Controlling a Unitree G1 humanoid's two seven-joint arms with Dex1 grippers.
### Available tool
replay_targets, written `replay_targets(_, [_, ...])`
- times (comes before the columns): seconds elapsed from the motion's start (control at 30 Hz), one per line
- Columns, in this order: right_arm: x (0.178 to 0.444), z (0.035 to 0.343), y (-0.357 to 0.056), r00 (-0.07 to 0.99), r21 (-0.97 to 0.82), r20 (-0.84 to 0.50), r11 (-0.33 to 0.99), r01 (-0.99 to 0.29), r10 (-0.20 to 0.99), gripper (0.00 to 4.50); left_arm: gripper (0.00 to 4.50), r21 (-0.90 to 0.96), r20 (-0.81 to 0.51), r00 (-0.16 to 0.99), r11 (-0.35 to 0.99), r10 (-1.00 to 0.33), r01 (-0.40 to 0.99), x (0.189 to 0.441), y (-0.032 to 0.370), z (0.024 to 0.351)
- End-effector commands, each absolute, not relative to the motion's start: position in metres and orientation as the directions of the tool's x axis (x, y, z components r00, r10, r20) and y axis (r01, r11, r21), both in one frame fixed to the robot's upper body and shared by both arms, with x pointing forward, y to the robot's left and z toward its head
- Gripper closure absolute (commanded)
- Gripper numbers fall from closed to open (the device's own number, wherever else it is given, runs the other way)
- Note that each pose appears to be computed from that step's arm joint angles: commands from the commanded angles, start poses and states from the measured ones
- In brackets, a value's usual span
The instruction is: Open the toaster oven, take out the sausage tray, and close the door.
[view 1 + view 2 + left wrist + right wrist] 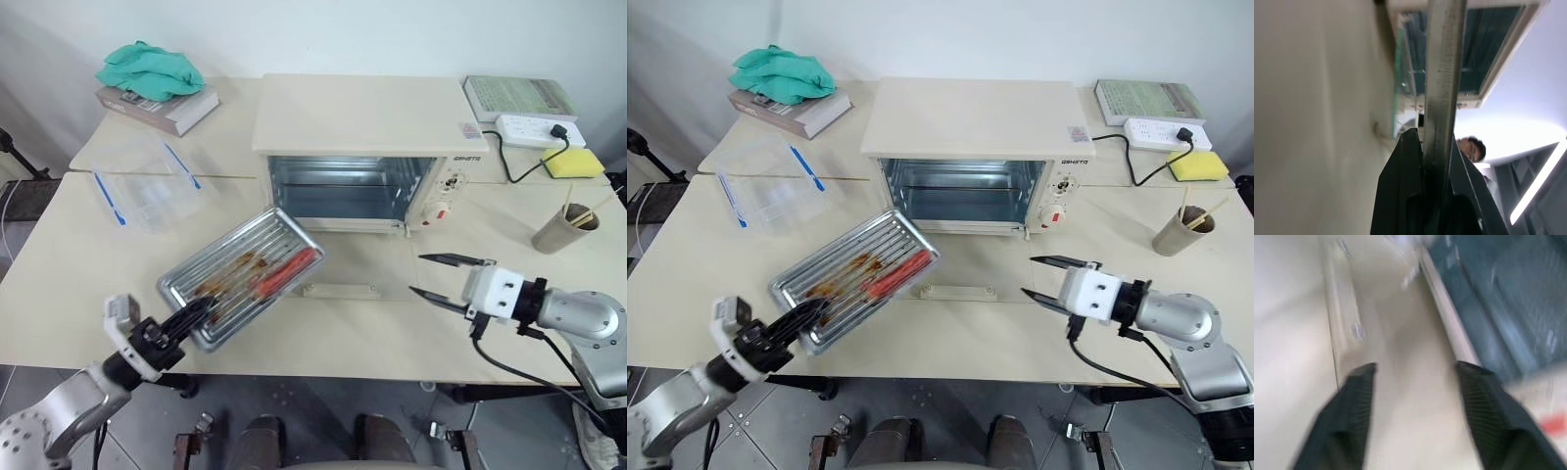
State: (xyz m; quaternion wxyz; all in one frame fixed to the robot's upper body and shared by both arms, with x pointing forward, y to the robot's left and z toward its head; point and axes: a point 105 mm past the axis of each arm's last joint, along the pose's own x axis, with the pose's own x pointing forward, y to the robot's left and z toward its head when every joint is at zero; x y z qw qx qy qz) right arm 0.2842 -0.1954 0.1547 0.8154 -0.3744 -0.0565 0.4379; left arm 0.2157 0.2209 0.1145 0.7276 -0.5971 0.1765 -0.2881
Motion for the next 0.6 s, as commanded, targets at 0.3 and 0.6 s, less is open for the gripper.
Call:
replay_targets(0.3, [0.299, 0.133, -0.231, 0.634, -0.522, -0.246, 0.451, -0.724, 0.733, 4.47, 4.50, -0.967, 0.178, 0.885, 0.092, -0.429, 0.239, 0.175, 0.262, 0.117])
replay_targets(0.6, [0.306, 0.135, -0.207, 0.521, -0.324, -0.104, 0.467, -0.823, 0.847, 4.47, 4.50, -0.967, 0.232, 0.966, 0.078, -0.113, 0.241, 0.172, 0.295, 0.111])
